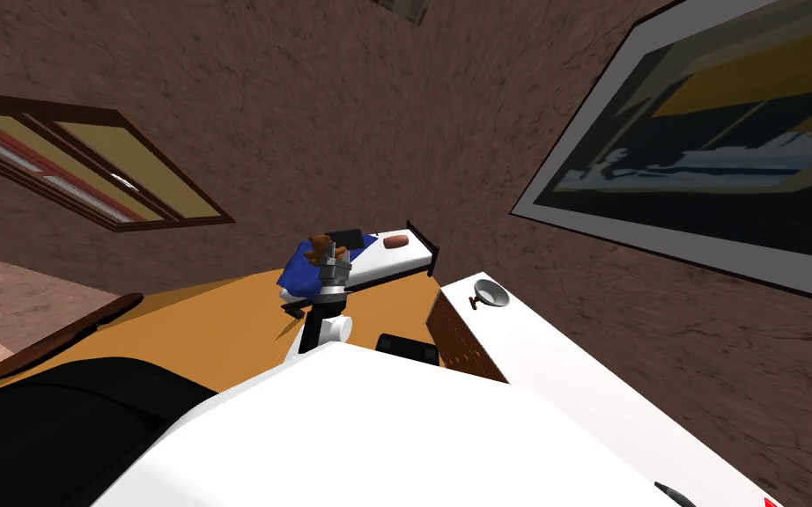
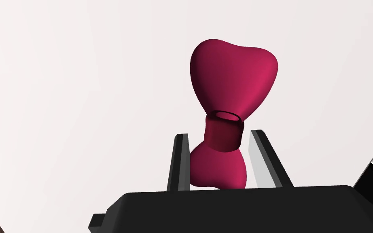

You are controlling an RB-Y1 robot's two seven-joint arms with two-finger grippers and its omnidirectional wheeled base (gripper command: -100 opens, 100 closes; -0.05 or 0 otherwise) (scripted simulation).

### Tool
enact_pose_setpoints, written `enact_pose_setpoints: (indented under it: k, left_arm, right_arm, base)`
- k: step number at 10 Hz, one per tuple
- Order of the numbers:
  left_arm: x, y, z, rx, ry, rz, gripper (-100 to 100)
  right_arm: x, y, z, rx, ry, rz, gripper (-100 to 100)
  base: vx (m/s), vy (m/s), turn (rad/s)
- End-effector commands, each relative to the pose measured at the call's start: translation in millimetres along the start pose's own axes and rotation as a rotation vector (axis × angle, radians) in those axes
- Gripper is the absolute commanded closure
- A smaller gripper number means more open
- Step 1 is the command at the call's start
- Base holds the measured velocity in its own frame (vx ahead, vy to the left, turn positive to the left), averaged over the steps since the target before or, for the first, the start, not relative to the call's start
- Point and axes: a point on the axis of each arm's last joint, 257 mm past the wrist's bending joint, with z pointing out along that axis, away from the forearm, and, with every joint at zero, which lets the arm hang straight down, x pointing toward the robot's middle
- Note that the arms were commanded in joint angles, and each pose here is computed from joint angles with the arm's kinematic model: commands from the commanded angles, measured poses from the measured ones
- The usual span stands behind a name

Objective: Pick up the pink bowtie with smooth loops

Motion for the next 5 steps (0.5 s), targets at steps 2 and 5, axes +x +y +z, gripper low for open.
enact_pose_setpoints:
  k: [2,5]
  left_arm:
    - [-0.1,0.0,0.0,0.0,0.0,0.0,0]
    - [0.1,0.0,0.1,0.0,0.0,0.0,0]
  right_arm:
    - [-9.9,-6.9,-8.3,0.006,-0.016,-0.058,100]
    - [-12.6,-9.2,-10.6,0.007,-0.019,-0.074,0]
  base:
    - [0.119,0.002,-0.271]
    - [0.058,0.011,-0.105]
